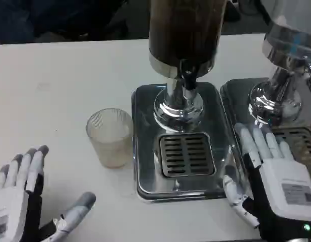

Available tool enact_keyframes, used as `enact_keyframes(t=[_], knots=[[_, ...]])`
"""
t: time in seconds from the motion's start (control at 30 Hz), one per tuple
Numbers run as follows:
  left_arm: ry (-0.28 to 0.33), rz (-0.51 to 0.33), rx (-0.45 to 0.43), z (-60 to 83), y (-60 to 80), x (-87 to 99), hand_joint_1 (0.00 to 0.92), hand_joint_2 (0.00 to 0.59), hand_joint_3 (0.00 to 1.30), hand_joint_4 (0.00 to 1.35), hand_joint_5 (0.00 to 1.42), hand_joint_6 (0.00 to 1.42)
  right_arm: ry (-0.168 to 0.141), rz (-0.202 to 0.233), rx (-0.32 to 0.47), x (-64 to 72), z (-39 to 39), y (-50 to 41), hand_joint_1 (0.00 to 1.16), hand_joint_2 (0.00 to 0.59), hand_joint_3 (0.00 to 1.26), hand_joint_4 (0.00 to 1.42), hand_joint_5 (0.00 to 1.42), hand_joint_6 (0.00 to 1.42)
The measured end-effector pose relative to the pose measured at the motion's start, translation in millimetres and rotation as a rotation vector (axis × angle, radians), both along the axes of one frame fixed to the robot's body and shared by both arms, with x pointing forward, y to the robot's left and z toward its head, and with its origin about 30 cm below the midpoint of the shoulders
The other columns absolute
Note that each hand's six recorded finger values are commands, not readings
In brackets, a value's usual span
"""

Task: Grasp the cup under the faucet to collect the drink, then remove the cup.

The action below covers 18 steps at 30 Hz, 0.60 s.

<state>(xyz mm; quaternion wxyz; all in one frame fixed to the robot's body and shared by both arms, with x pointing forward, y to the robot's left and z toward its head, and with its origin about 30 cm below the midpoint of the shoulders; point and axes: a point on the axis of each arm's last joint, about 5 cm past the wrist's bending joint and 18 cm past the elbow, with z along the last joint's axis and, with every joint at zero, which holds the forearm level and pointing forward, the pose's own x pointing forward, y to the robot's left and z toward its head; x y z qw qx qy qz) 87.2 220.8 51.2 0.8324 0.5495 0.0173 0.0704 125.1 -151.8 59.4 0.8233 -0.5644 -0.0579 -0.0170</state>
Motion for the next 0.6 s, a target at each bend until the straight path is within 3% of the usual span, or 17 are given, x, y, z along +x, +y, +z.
enact_keyframes(t=[0.6], knots=[[-0.014,0.021,-0.025,0.5,-0.4,1.8,0.0,0.091,0.0,0.0,0.0,0.0,-0.007,0.002,0.009,2.7,0.6,2.9,0.04,0.538,0.02,0.0,0.0,0.0]])
